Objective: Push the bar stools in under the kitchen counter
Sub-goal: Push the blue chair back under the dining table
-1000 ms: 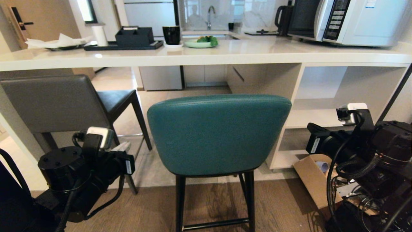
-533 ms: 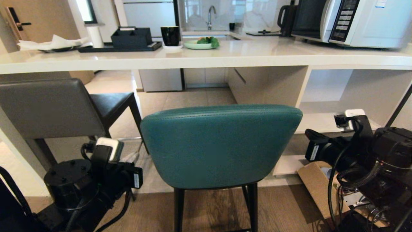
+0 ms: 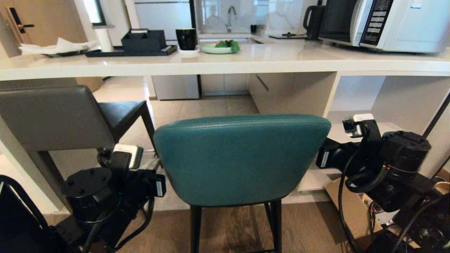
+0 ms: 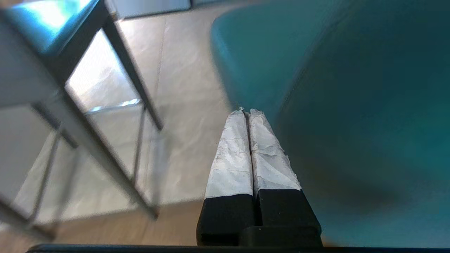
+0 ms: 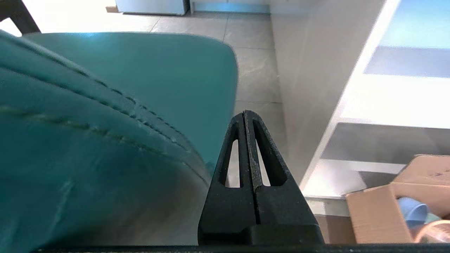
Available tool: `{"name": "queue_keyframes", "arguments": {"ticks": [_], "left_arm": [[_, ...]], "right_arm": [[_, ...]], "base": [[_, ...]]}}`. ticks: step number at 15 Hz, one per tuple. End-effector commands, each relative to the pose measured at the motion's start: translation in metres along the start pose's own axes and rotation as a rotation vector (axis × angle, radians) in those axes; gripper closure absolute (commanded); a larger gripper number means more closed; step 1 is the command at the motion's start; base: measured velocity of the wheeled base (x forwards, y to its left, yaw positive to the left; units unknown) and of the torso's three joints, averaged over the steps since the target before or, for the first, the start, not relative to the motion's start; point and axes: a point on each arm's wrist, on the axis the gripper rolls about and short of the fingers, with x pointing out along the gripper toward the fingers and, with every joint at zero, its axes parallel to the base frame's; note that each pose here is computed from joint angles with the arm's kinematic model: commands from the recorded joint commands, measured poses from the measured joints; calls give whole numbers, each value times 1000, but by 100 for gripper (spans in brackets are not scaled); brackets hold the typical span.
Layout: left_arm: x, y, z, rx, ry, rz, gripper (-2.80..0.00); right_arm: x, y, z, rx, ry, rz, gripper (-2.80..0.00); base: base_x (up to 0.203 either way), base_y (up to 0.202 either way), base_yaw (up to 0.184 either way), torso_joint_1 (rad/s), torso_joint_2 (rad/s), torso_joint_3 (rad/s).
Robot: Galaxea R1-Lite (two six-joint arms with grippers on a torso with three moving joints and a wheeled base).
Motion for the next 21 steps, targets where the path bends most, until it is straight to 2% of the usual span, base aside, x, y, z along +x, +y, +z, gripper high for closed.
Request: {"name": "queue_keyframes", "arguments": {"ticks": [1, 5, 8, 10, 13, 21], "left_arm": [[13, -9, -5, 0, -2, -10, 0], [45, -20, -15, 1, -7, 6, 0], [65, -13, -18, 9, -20, 42, 0], [80, -7, -14, -4, -54, 71, 0], [100, -9, -6, -21, -103, 79, 0], [146, -10, -1, -24, -110, 95, 0]], "right_arm": [[14, 3, -11, -5, 24, 0, 0], [34, 8, -18, -7, 30, 1, 0], [45, 10, -24, -15, 35, 2, 0], [55, 12, -25, -16, 28, 2, 0], [71, 16, -26, -27, 19, 1, 0], [112, 24, -16, -42, 8, 2, 0]], "base": [[0, 0, 0, 0, 0, 0], [0, 0, 0, 0, 0, 0], [0, 0, 0, 0, 0, 0], [0, 0, 0, 0, 0, 0], [0, 0, 0, 0, 0, 0], [0, 0, 0, 0, 0, 0]]}}
